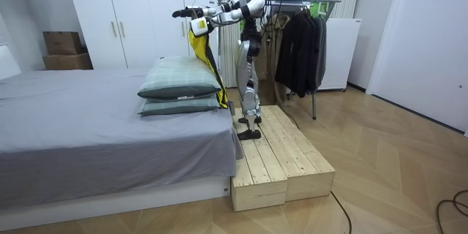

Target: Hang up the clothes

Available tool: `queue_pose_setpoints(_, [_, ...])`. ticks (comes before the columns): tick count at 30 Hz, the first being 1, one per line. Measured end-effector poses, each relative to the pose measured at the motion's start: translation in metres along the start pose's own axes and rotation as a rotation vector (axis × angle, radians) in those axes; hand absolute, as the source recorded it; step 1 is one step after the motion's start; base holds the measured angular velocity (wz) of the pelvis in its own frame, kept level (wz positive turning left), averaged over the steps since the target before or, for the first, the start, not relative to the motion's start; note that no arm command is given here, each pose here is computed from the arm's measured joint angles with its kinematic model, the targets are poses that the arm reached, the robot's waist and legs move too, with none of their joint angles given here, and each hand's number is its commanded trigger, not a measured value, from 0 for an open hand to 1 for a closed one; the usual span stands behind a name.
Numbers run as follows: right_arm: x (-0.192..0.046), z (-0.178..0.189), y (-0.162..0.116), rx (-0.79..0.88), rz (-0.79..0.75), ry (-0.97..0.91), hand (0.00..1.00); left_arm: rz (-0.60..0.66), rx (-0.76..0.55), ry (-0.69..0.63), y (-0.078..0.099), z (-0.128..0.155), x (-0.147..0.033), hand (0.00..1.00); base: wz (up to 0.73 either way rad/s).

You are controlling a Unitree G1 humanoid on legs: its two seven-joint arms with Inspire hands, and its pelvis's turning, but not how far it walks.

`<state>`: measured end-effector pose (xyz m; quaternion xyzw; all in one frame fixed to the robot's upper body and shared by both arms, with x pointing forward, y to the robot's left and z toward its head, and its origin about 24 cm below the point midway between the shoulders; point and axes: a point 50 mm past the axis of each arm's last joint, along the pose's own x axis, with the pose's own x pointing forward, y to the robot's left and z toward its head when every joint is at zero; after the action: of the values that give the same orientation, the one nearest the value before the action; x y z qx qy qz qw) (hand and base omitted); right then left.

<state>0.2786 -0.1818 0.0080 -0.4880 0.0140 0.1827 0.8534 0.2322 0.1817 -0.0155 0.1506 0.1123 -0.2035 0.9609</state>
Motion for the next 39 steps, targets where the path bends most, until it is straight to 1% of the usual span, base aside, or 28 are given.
queue_pose_setpoints(2, [-0.001,-0.006,0.006,0.017,0.088,0.043,0.0,-0.017,0.01,0.017,0.002,-0.002,-0.001,1.0,0.0])
queue_pose_setpoints(5, [-0.006,-0.021,0.018,0.095,0.236,0.119,0.0,-0.039,0.046,0.042,0.003,-0.004,-0.003,1.0,0.0])
queue_pose_setpoints(10, [-0.012,-0.031,0.03,0.181,0.389,0.185,0.0,-0.084,0.08,0.085,0.003,-0.008,-0.004,1.0,0.0])
queue_pose_setpoints(14, [-0.017,-0.038,0.04,0.228,0.521,0.236,0.0,-0.119,0.136,0.106,0.002,-0.009,-0.005,1.0,0.0])
queue_pose_setpoints(20, [-0.025,-0.045,0.049,0.262,0.663,0.29,0.0,-0.171,0.179,0.126,-0.001,-0.01,-0.004,1.0,0.0])
queue_pose_setpoints(26, [-0.027,-0.048,0.048,0.27,0.704,0.304,0.0,-0.184,0.189,0.131,-0.003,-0.01,-0.003,1.0,0.02])
queue_pose_setpoints(28, [-0.027,-0.047,0.049,0.247,0.717,0.309,0.21,-0.189,0.189,0.137,-0.004,-0.011,-0.003,1.0,0.0])
queue_pose_setpoints(29, [-0.027,-0.048,0.05,0.241,0.722,0.311,0.47,-0.19,0.192,0.138,-0.004,-0.011,-0.003,1.0,0.0])
queue_pose_setpoints(30, [-0.027,-0.048,0.05,0.239,0.723,0.312,0.52,-0.191,0.193,0.138,-0.004,-0.011,-0.003,1.0,0.0])
queue_pose_setpoints(31, [-0.027,-0.048,0.05,0.228,0.724,0.314,0.69,-0.191,0.192,0.137,-0.004,-0.011,-0.003,1.0,0.0])
queue_pose_setpoints(32, [-0.027,-0.048,0.05,0.211,0.725,0.317,1.0,-0.191,0.192,0.137,-0.004,-0.011,-0.003,1.0,0.0])
queue_pose_setpoints(39, [-0.025,-0.047,0.05,0.179,0.683,0.32,1.0,-0.189,0.188,0.133,-0.005,-0.01,-0.002,1.0,0.0])
